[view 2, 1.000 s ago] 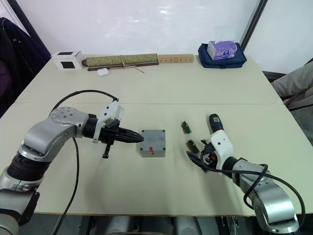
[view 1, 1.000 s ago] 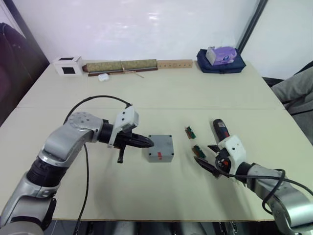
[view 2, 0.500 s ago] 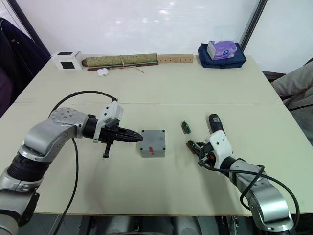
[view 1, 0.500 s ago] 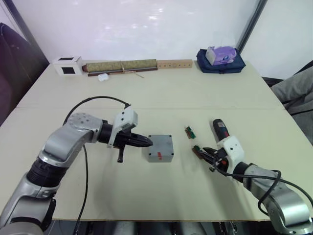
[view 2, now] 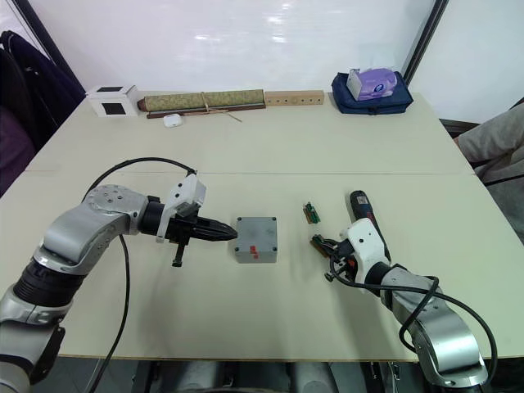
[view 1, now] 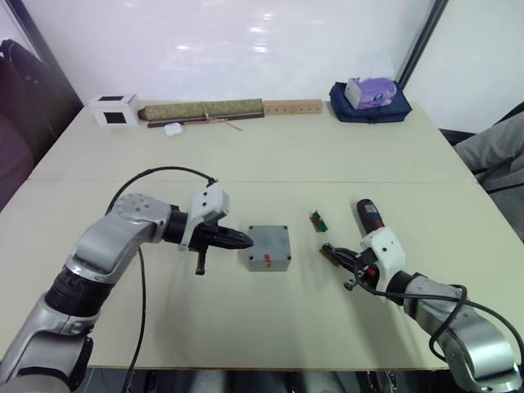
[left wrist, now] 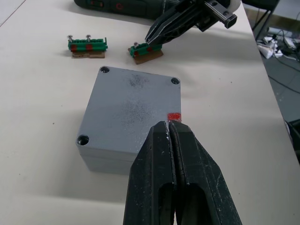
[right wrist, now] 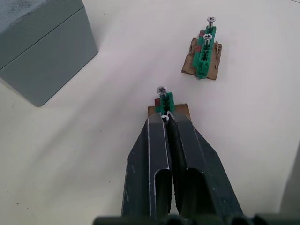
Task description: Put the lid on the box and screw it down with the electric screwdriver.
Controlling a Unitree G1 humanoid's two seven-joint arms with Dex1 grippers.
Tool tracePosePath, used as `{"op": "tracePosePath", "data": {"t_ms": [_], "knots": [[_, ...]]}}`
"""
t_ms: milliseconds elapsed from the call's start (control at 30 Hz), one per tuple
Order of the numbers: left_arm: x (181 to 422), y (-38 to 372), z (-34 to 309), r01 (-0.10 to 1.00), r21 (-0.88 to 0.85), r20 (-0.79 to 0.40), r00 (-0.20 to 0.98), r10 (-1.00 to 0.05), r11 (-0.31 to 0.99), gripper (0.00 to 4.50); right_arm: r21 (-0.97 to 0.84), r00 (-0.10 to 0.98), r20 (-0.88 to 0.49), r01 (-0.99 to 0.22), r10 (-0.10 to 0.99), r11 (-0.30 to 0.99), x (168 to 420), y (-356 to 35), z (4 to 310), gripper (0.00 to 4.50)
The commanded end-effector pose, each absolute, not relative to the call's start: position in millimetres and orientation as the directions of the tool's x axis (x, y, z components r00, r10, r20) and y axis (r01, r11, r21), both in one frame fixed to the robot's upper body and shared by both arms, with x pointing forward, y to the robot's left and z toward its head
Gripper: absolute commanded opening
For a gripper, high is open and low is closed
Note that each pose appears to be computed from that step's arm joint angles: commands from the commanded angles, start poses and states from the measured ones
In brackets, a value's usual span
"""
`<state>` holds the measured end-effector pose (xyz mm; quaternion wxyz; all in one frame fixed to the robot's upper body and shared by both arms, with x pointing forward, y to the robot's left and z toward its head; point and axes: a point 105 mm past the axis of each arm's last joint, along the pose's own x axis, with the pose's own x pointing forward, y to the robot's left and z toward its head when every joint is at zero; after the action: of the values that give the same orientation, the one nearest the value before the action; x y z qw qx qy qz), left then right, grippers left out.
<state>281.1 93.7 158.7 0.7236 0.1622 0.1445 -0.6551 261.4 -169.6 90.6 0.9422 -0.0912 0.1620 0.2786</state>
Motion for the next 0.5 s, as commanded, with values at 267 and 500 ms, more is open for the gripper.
{"op": "tracePosePath", "data": {"t_ms": [267,500], "knots": [[285,97,162,0.992,0.07,-0.409,0.128,-0.904,0.109,0.0,-0.102,0.819,-0.273,-0.546,0.505,0.831,260,-165,122,0.07],[303,105,172,0.979,0.054,-0.354,0.205,-0.913,0.198,0.0,-0.123,0.757,-0.145,-0.652,0.637,0.748,258,-130,164,0.07]]}}
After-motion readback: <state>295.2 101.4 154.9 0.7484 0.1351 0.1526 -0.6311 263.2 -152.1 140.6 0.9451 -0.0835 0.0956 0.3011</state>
